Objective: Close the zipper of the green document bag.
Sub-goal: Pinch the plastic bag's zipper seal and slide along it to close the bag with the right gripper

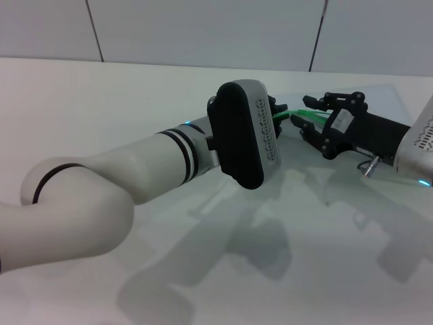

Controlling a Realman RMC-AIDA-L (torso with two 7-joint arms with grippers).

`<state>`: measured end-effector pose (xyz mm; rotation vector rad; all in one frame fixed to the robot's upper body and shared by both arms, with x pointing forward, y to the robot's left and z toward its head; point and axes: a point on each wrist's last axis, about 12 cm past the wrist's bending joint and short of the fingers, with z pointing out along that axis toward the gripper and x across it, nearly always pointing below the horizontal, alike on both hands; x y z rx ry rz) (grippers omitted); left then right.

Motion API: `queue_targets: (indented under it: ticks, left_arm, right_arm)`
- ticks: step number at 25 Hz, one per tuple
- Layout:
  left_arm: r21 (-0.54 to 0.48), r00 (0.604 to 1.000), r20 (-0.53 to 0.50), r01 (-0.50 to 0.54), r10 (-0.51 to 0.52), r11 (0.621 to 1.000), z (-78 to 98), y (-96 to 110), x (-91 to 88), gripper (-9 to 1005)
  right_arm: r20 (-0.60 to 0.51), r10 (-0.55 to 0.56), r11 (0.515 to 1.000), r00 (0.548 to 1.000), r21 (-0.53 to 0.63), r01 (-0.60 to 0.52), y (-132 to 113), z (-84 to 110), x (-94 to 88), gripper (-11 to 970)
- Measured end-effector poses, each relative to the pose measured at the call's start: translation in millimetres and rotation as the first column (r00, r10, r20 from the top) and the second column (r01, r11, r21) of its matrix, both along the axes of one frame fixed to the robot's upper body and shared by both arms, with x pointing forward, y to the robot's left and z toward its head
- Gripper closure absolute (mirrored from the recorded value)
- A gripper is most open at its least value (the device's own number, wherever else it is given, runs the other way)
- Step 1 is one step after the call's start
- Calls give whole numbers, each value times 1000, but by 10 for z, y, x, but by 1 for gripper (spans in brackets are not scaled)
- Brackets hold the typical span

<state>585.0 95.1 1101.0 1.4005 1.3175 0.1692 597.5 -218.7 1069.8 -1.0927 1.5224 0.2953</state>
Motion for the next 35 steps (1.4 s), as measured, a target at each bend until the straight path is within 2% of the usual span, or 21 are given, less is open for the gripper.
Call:
queue_targets:
  ticks: [14,35]
  left_arm:
    - [1,1000,2,-2,2,1000,1,7,3,942]
    - [1,1000,6,-7,7,1000,7,20,14,943]
  right_arm:
    - [-10,-2,1000,1000,-11,2,-4,-33,-19,679]
    - [-14,44,999,999,33,-43,80,21,-38,728]
